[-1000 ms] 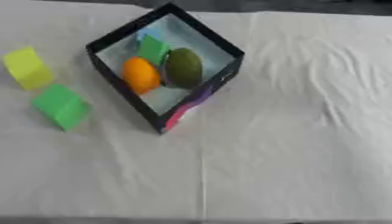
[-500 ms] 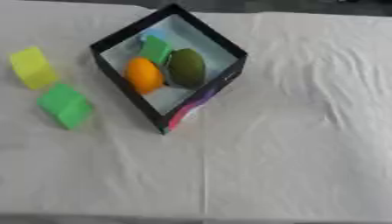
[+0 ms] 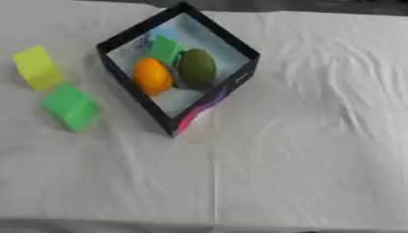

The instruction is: Pick up objects on the table and place them in the box.

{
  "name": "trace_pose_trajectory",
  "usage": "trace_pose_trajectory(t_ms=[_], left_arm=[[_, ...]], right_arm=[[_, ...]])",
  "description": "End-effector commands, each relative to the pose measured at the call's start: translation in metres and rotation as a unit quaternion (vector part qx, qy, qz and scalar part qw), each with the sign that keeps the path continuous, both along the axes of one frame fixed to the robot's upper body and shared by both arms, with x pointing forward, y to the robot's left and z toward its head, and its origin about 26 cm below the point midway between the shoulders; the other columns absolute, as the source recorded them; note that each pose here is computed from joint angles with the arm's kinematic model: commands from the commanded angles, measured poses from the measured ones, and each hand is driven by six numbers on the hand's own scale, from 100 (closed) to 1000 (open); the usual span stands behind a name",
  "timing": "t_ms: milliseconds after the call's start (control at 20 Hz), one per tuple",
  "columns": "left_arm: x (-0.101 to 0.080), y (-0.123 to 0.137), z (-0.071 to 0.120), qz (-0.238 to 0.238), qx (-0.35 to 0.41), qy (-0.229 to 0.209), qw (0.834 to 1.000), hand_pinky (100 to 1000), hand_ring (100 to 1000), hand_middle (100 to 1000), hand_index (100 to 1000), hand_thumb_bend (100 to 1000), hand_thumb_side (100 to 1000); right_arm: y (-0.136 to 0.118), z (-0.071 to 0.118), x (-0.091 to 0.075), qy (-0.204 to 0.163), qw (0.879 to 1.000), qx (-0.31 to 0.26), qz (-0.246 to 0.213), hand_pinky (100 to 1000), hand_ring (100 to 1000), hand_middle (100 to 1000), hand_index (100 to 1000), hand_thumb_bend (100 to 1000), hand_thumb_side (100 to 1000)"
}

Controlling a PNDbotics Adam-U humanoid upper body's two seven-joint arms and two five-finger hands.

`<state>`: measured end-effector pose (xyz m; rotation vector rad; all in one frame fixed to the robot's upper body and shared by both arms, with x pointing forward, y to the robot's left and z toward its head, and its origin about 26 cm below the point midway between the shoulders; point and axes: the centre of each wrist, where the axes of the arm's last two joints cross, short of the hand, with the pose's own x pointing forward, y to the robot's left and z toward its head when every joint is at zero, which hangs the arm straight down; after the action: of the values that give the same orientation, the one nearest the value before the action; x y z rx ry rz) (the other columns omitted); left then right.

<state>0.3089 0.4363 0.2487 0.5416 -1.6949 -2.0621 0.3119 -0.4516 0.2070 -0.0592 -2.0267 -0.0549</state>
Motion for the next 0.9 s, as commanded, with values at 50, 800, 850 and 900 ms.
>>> trace_pose_trajectory(t_ms=[50, 800, 850, 900], left_arm=[[0.002, -0.004, 0.013, -0.047, 0.060, 0.013, 0.997, 896, 875, 804, 809, 285, 295], [0.031, -0.037, 0.034, -0.101, 0.075, 0.028, 0.992, 899, 883, 826, 826, 265, 294], [0.033, -0.037, 0.035, -0.102, 0.074, 0.029, 0.992, 899, 883, 826, 826, 262, 293], [0.034, -0.038, 0.036, -0.105, 0.071, 0.030, 0.992, 899, 881, 826, 826, 246, 288]], right_arm=[[-0.004, 0.017, -0.002, -0.011, 1.000, -0.022, -0.004, 1000, 724, 696, 893, 100, 630], [-0.003, 0.019, 0.001, -0.006, 1.000, -0.017, 0.003, 1000, 719, 691, 891, 100, 629], [-0.003, 0.020, 0.002, -0.007, 1.000, -0.016, 0.003, 1000, 719, 691, 891, 100, 629], [-0.003, 0.020, 0.002, -0.007, 1.000, -0.016, 0.004, 1000, 719, 691, 891, 100, 629]])
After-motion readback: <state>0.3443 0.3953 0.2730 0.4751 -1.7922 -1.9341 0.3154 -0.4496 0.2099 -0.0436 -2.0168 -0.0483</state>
